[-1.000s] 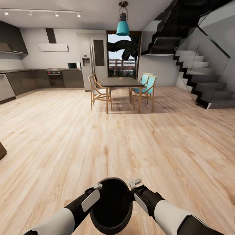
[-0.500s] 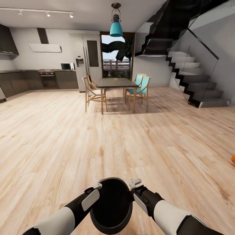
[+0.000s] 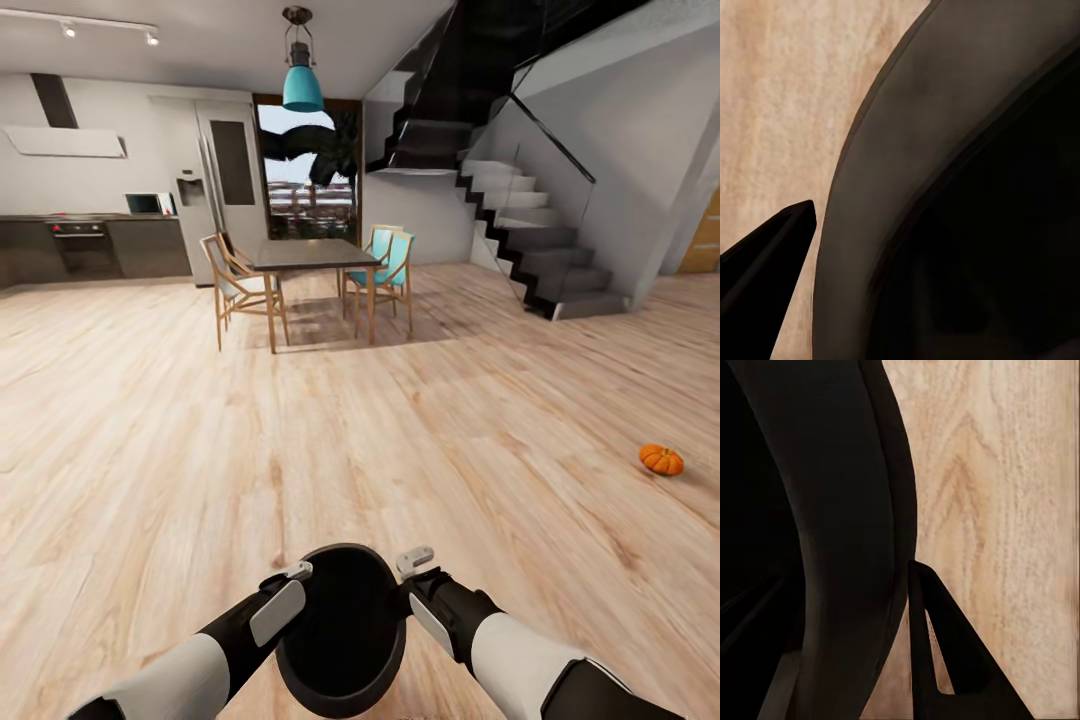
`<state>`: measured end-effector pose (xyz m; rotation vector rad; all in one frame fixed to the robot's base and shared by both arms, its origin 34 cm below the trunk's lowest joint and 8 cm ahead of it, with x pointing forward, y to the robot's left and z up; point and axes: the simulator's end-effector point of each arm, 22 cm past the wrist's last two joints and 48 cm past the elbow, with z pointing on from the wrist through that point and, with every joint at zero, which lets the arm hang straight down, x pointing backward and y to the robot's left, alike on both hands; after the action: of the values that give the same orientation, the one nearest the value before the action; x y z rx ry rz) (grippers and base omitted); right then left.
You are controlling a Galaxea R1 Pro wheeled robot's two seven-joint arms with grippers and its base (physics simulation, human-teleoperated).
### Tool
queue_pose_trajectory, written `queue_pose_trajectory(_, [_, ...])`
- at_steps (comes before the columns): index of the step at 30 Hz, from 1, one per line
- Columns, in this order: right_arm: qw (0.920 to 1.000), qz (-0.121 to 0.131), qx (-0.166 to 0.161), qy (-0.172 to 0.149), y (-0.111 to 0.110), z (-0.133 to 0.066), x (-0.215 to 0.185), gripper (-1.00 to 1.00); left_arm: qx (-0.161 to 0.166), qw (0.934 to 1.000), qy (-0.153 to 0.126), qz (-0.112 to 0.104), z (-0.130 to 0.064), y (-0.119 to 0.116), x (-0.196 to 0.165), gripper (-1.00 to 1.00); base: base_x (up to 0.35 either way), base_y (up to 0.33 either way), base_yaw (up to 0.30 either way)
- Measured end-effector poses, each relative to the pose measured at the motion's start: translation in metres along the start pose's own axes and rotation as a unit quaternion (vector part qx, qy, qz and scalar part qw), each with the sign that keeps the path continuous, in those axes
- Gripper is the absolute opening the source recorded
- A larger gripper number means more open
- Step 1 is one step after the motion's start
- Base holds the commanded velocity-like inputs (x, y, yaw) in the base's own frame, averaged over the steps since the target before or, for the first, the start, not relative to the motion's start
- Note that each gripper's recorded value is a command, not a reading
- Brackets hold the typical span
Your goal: Place each of the two pumpkins and all three candles from the living room inside a cabinet in the living room (use any cabinet), then make sure every cabinet is closed, and position the cauldron so it is next to a table in the living room.
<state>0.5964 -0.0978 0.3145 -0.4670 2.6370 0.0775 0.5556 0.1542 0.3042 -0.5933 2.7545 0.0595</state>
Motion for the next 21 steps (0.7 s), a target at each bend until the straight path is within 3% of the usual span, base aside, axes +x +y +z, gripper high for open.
queue_pose_trajectory(21, [1.0, -0.001, 0.001, 0.001, 0.0, -0.0001, 0.0003, -1.0, 0.001, 1.0, 0.001, -0.001, 0.0004, 0.0, 0.0006, -1.0, 0.0, 0.0, -0.281])
